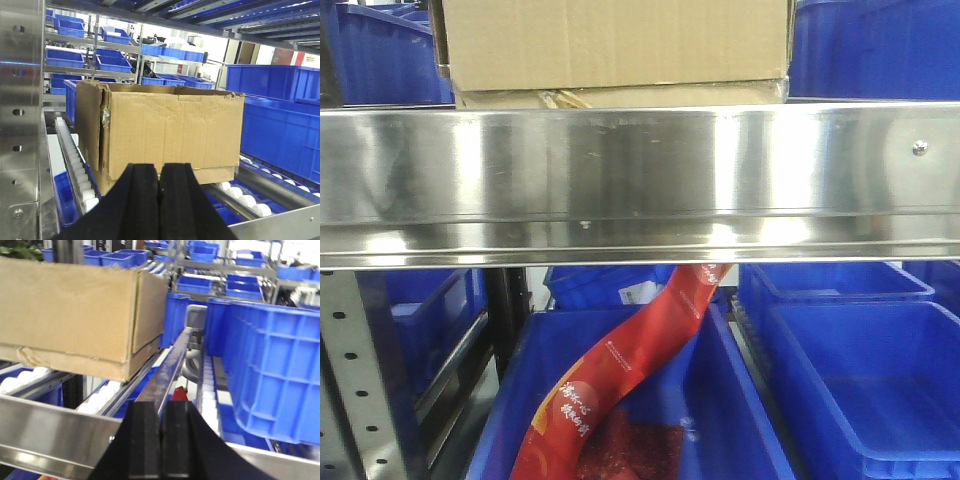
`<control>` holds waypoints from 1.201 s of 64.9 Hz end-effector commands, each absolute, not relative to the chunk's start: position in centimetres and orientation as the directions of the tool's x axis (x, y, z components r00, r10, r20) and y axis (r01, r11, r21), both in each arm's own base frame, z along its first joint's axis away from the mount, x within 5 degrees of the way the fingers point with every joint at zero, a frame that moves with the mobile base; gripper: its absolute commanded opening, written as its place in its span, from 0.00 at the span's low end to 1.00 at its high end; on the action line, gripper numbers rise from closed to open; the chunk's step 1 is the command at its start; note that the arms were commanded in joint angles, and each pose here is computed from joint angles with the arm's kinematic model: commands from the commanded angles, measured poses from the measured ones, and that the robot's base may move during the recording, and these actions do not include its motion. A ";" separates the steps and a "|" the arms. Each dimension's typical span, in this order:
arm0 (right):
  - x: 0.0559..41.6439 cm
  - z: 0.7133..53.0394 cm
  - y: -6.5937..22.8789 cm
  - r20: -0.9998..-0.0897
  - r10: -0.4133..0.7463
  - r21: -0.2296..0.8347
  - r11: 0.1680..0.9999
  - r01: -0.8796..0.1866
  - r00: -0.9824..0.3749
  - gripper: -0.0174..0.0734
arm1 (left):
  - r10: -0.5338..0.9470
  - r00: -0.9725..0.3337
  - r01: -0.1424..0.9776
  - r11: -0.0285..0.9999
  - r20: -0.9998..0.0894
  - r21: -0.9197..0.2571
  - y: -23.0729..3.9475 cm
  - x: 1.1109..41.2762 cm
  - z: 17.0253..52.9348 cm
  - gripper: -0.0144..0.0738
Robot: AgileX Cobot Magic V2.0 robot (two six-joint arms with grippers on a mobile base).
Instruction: Stack two boxes on right shelf middle
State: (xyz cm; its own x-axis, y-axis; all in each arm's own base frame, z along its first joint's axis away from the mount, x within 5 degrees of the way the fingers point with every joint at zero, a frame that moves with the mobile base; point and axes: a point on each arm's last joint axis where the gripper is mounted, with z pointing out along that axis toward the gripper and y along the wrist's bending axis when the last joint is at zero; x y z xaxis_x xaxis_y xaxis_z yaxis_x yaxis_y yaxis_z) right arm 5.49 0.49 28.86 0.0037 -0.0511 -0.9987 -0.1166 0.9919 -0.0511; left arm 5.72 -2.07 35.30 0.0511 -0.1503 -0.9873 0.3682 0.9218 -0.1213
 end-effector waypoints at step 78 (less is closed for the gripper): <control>5.6 21.2 -0.4 -0.997 -0.022 -0.017 0.997 0.076 0.069 0.02 | -0.162 0.075 0.371 0.920 -0.984 -0.123 -2.0 5.5 35.6 0.06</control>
